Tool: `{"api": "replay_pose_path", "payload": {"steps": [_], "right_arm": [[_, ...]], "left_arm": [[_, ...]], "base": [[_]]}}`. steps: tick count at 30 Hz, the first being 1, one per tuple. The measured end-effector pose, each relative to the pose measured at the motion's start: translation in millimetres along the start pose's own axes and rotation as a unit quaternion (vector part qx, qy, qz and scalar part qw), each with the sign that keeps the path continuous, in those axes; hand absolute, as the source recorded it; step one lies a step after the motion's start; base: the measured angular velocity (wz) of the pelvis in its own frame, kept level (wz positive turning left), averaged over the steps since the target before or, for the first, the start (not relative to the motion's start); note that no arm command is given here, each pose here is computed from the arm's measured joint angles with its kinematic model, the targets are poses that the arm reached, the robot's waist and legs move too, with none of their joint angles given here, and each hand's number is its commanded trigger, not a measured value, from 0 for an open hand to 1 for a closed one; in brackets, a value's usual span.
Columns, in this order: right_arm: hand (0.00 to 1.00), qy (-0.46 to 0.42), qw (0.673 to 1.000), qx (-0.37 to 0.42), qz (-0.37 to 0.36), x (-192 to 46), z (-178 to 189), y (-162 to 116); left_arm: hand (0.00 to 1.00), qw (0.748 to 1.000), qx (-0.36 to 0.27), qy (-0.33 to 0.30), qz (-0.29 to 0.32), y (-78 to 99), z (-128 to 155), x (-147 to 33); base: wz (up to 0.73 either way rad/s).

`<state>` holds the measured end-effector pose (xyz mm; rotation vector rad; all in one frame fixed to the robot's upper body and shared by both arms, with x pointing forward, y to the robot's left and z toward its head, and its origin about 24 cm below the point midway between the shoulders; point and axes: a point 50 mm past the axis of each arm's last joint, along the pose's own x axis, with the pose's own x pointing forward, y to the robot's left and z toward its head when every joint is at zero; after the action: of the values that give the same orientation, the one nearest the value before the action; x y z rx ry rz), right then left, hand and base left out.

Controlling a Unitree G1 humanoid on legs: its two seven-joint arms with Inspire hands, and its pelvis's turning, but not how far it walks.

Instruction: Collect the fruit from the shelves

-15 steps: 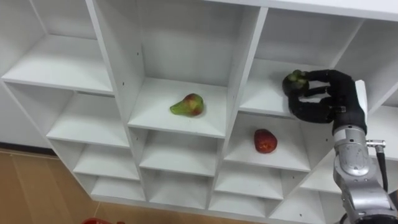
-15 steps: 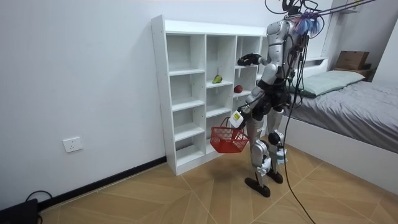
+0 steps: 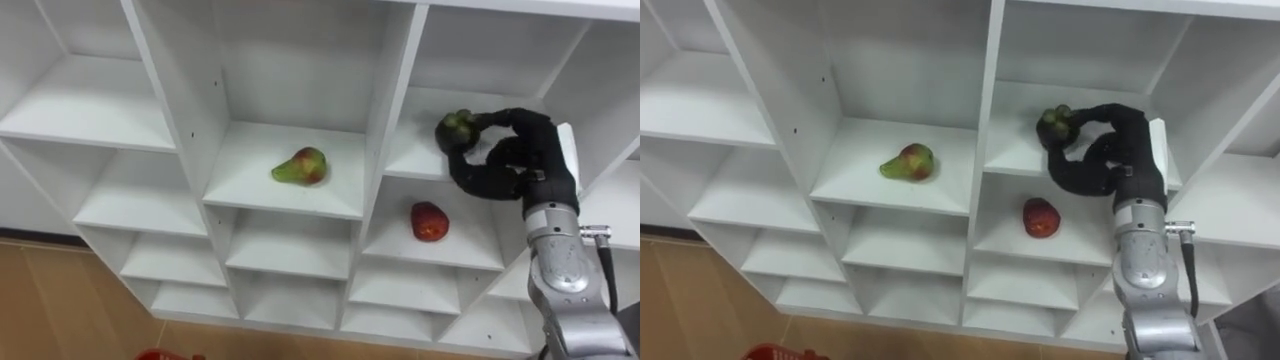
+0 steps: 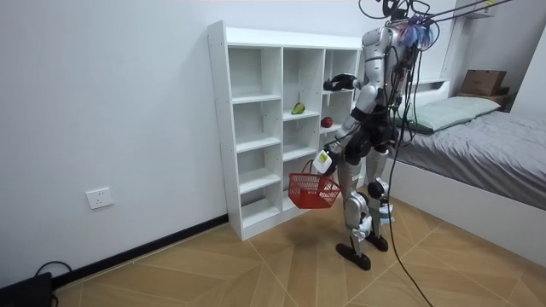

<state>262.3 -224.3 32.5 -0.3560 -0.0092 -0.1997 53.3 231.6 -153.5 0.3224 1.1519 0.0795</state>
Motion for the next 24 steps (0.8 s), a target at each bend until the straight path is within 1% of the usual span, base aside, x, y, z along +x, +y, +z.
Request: {"api": "replay_pose_path", "payload": {"steps": [2,11,20,24], "right_arm": [[1.00,-0.003,1.000,0.002,0.008,-3.8,1.0,2.1],[1.00,-0.008,0.999,0.003,0.032,-4.2,4.9,7.9],[1.00,-0.049,0.998,0.011,0.045,-3.7,25.4,8.9],[1.00,-0.063,0.997,0.022,0.044,-12.1,31.6,9.9]], "left_arm": [[1.00,1.000,0.000,-0.007,0.001,0.2,4.3,1.2],[1.00,1.000,-0.001,-0.015,0.000,0.1,10.4,2.9],[1.00,1.000,-0.001,-0.025,0.000,-0.5,15.9,3.8],[1.00,1.000,-0.001,-0.027,0.000,-0.6,17.1,3.9]], "base": [[-0.06],[-0.09],[0.00],[0.00]]}}
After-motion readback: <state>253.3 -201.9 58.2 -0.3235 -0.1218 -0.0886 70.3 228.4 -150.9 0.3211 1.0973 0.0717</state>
